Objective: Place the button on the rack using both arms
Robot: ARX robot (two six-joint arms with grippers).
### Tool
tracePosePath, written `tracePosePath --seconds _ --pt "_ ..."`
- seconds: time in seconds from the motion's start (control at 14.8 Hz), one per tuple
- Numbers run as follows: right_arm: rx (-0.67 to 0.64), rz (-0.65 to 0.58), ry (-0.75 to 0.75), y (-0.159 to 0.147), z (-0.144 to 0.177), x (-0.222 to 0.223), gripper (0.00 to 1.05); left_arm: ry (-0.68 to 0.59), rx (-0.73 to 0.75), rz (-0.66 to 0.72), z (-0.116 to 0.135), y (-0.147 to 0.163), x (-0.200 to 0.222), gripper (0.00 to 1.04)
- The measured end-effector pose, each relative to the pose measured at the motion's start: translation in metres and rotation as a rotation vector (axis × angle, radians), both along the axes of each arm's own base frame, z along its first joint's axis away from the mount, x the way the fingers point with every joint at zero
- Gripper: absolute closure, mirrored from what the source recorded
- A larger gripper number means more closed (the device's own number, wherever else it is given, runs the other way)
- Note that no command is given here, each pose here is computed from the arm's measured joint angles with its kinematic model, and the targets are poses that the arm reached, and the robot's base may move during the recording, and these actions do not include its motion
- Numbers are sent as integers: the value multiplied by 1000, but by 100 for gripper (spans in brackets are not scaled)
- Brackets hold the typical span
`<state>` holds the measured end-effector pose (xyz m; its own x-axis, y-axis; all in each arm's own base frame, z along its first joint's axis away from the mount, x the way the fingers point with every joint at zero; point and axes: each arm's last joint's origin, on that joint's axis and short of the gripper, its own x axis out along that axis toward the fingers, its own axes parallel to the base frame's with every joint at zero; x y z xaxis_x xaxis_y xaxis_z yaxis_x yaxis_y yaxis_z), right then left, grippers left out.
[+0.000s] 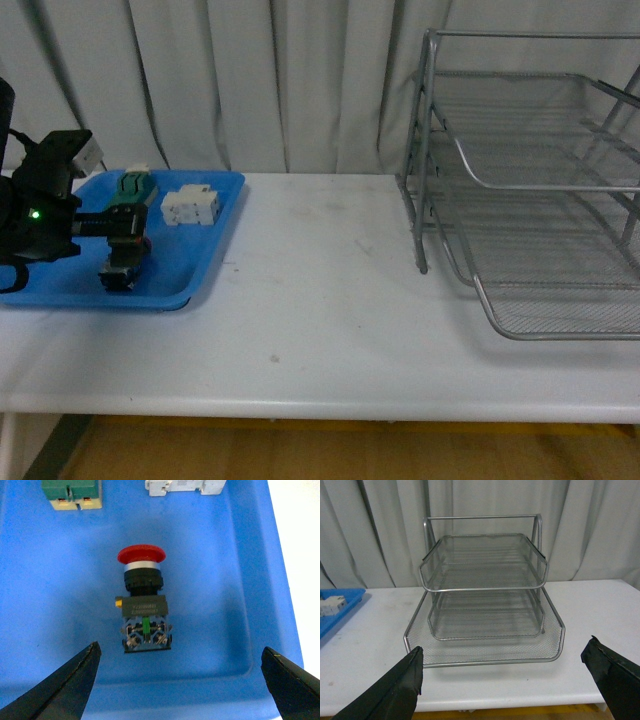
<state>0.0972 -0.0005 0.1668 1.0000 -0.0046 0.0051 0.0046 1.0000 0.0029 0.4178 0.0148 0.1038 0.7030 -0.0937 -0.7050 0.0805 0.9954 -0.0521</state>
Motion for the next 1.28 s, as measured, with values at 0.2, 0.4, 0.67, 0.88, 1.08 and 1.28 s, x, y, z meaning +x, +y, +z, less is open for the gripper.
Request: tracePosePath --seconds 0.2,0.4,0.67,0.88,1.08,1.28 --pt "0 0 0 0 0 0 6 23 -9 -2 -9 3 25 7" --pt "0 0 0 0 0 0 6 60 6 22 -29 8 42 7" --pt "0 0 0 0 0 0 6 69 1 15 -42 8 50 9" --pt "0 0 0 0 0 0 6 76 12 12 -47 5 52 41" --pt "0 0 0 0 0 0 6 71 8 7 -47 4 44 65" --pt "0 0 0 0 0 0 6 -8 12 5 -1 6 0 68"
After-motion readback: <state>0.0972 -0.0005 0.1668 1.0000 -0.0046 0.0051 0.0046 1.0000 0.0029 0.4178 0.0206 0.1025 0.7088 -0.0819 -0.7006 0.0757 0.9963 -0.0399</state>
